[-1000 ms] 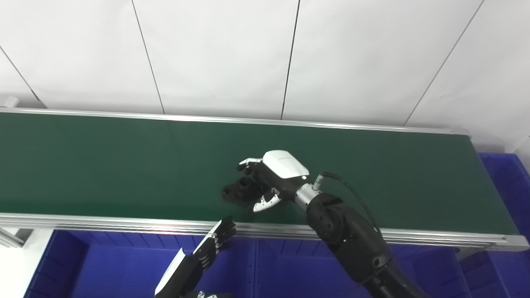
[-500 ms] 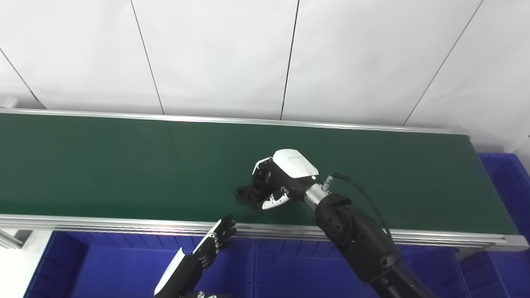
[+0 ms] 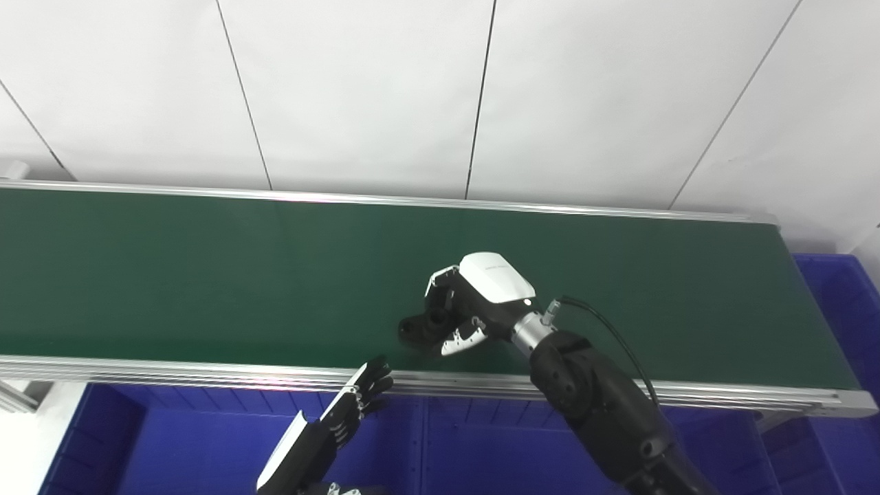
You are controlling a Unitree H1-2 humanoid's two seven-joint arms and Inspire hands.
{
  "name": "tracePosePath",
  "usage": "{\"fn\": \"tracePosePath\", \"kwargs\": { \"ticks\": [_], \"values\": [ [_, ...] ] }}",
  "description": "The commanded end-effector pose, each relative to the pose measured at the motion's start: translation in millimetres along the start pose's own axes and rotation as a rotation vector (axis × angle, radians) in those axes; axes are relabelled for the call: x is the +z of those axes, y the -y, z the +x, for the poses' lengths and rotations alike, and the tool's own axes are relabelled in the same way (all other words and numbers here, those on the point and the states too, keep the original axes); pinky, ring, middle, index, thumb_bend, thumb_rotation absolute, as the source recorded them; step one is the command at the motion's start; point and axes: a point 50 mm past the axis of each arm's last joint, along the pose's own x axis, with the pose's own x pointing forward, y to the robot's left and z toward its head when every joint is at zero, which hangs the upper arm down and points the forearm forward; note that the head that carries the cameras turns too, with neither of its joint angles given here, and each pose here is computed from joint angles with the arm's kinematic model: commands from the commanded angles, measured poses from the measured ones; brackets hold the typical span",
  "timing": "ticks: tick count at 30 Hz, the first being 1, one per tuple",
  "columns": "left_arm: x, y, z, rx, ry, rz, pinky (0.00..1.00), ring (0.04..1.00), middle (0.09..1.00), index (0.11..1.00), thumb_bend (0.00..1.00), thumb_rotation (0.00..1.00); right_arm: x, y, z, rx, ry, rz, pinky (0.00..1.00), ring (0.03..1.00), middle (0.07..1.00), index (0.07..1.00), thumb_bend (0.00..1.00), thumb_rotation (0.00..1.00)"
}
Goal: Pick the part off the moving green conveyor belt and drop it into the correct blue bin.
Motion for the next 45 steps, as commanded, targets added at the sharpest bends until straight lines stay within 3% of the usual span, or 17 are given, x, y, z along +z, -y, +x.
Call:
{"fn": "tracePosePath", "kwargs": {
  "ticks": [1,5,9,13,21,26,32,37,41,45],
  "values": [
    [8,-2,3,0.012,0.06,0.012,0.89,0.935,0.97,0.969,0.71,0.54,13,29,1,-0.093,0.054,-0.016,0.35,0.485,0.552,0.458,0.49,0.0],
    [7,-4,3,0.022,0.057,0.01,0.89,0.936,0.97,0.967,0.73,0.55,20,44,-19,-0.165,0.057,-0.016,0.37,0.47,0.542,0.46,0.5,0.0],
    [6,-6,3,0.023,0.056,0.005,0.9,0.945,0.974,0.968,0.72,0.54,22,58,-41,-0.224,0.046,-0.002,0.26,0.449,0.531,0.462,0.51,0.0],
    [6,-9,3,0.022,0.057,0.007,0.9,0.947,0.974,0.968,0.72,0.55,24,66,-60,-0.247,0.033,-0.014,0.25,0.447,0.531,0.459,0.51,0.0],
    [8,-12,2,0.048,0.07,-0.015,0.9,0.95,0.975,0.969,0.68,0.51,22,56,-108,-0.239,-0.007,0.013,0.28,0.45,0.538,0.455,0.51,0.0],
    [9,-13,2,0.052,0.073,-0.011,0.9,0.953,0.978,0.973,0.67,0.52,20,23,-143,-0.167,-0.034,0.039,0.34,0.418,0.537,0.473,0.51,0.0],
    [11,-16,1,0.046,0.079,-0.01,0.9,0.959,0.985,0.977,0.67,0.52,21,-25,-171,-0.061,-0.082,0.094,0.31,0.451,0.517,0.46,0.52,0.0],
    [14,-18,2,0.047,0.088,0.003,0.89,0.954,0.985,0.977,0.67,0.52,23,-60,-181,0.06,-0.123,0.087,0.35,0.443,0.528,0.466,0.51,0.0],
    [15,-19,3,0.047,0.089,0.012,0.89,0.953,0.989,0.978,0.67,0.53,16,-73,-179,0.163,-0.162,0.099,0.28,0.451,0.536,0.46,0.51,0.0],
    [15,-21,3,0.05,0.089,0.028,0.89,0.95,0.985,0.976,0.68,0.54,10,-81,-174,0.228,-0.226,0.098,0.45,0.463,0.551,0.462,0.51,0.0]
  ]
}}
